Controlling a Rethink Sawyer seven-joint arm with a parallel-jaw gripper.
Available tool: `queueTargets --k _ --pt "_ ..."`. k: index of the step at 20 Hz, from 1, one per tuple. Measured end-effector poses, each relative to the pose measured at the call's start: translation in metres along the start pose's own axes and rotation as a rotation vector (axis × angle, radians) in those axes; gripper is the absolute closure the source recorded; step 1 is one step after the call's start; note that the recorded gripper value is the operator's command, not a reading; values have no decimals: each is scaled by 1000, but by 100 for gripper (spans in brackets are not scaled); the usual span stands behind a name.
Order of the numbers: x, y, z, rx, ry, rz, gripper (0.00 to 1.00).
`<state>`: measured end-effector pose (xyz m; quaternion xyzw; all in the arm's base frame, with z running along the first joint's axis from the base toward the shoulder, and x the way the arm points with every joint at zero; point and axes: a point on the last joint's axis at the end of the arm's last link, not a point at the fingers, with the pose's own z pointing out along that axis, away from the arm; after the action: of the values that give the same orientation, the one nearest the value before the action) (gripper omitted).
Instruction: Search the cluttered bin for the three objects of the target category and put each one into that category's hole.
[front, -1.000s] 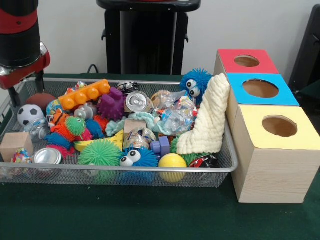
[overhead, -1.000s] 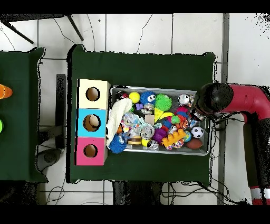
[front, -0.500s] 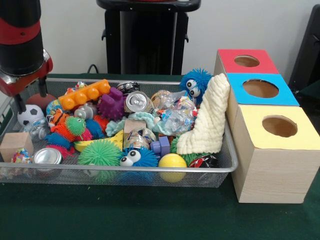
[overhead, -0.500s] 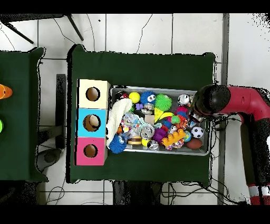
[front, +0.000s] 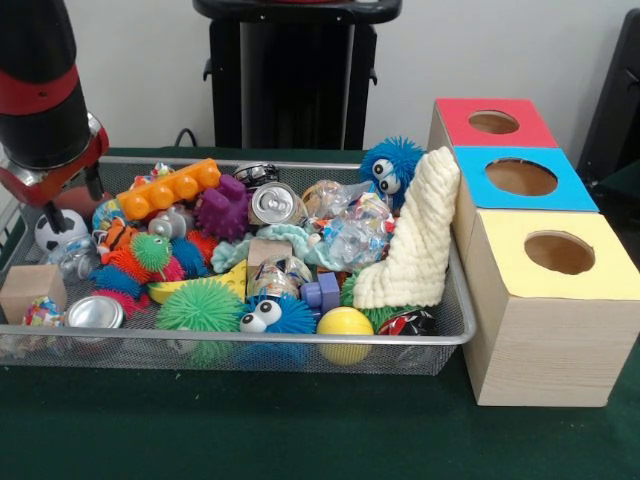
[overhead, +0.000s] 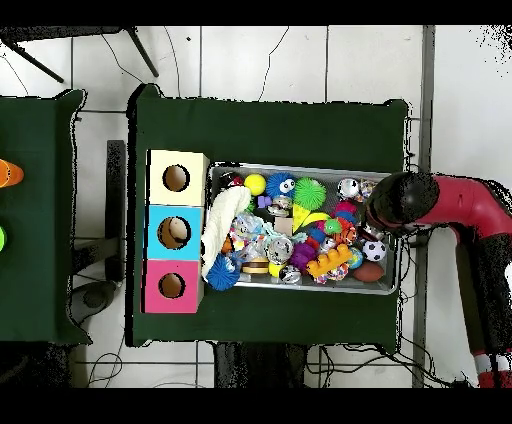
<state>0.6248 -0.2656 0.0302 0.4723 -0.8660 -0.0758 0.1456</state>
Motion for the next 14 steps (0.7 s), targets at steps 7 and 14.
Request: queueTargets --k 7,14 --pt "13 12 21 -47 -17 -78 0" --pt "16 20 31 -74 -45 -162 0"
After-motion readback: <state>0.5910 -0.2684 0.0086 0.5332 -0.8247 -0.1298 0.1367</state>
